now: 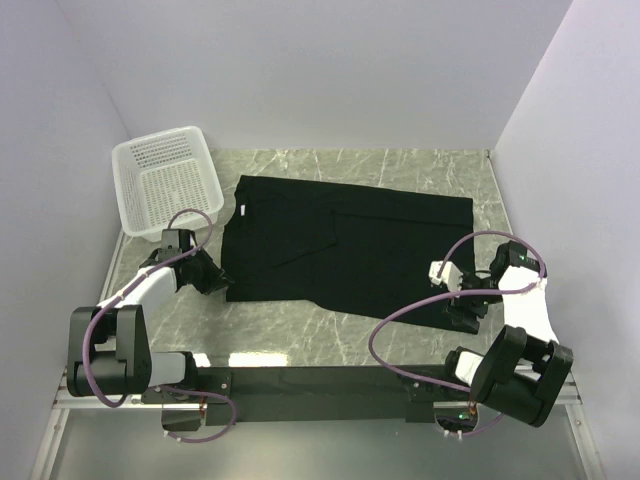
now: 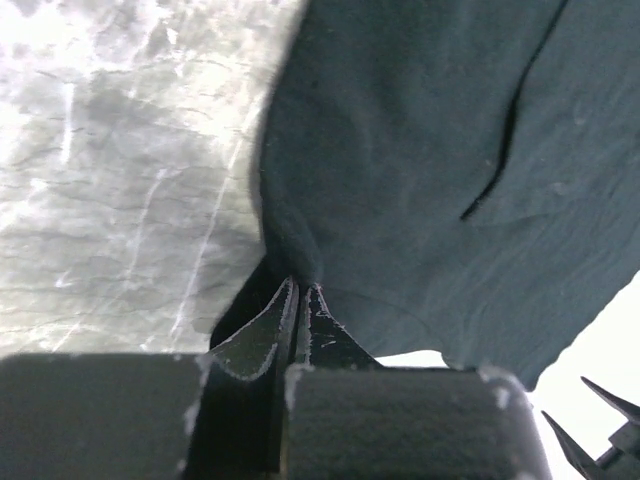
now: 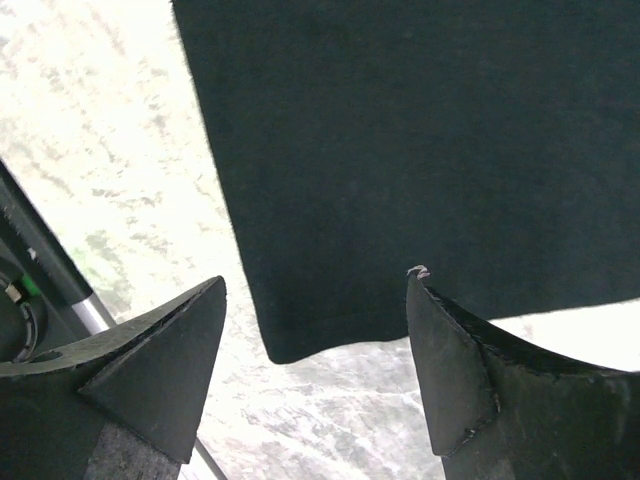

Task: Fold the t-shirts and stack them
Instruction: Fold the T-shirt at the center of the board.

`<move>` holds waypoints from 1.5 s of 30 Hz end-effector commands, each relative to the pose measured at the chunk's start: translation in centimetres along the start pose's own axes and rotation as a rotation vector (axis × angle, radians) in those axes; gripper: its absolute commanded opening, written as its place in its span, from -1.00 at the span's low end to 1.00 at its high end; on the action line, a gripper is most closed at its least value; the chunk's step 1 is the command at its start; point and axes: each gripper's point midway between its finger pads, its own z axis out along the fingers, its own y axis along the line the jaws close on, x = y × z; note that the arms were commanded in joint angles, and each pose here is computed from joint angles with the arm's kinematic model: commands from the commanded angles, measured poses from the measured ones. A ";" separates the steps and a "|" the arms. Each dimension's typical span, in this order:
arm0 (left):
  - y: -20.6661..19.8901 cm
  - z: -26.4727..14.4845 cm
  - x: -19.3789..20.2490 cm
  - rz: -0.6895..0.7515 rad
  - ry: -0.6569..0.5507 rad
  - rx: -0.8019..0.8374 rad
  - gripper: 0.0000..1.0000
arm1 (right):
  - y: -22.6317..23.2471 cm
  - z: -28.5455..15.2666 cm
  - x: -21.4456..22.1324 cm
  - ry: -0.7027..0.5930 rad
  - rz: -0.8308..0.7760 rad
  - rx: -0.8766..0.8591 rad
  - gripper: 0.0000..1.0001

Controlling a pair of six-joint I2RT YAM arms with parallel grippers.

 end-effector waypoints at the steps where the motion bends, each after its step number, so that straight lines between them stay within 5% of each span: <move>1: -1.8 -0.4 -0.7 0.025 -0.014 0.076 -0.99 | 0.6 0.0 0.3 0.012 -0.045 -0.057 0.57; 17: -3.8 -1.3 -1.3 0.048 0.005 0.132 -0.99 | -0.3 3.5 1.0 0.134 -0.118 -0.073 0.42; 26: -4.2 -1.1 -1.2 0.047 0.021 0.146 -0.99 | 0.1 3.2 1.4 0.190 -0.129 -0.063 0.15; 32: -3.9 -1.0 -0.9 0.050 0.031 0.141 -0.99 | 0.4 1.1 -0.4 0.150 -0.132 -0.053 0.24; 45: -3.5 -0.6 -0.3 0.047 0.054 0.151 -0.99 | 1.8 3.2 3.4 0.311 -0.103 -0.027 0.27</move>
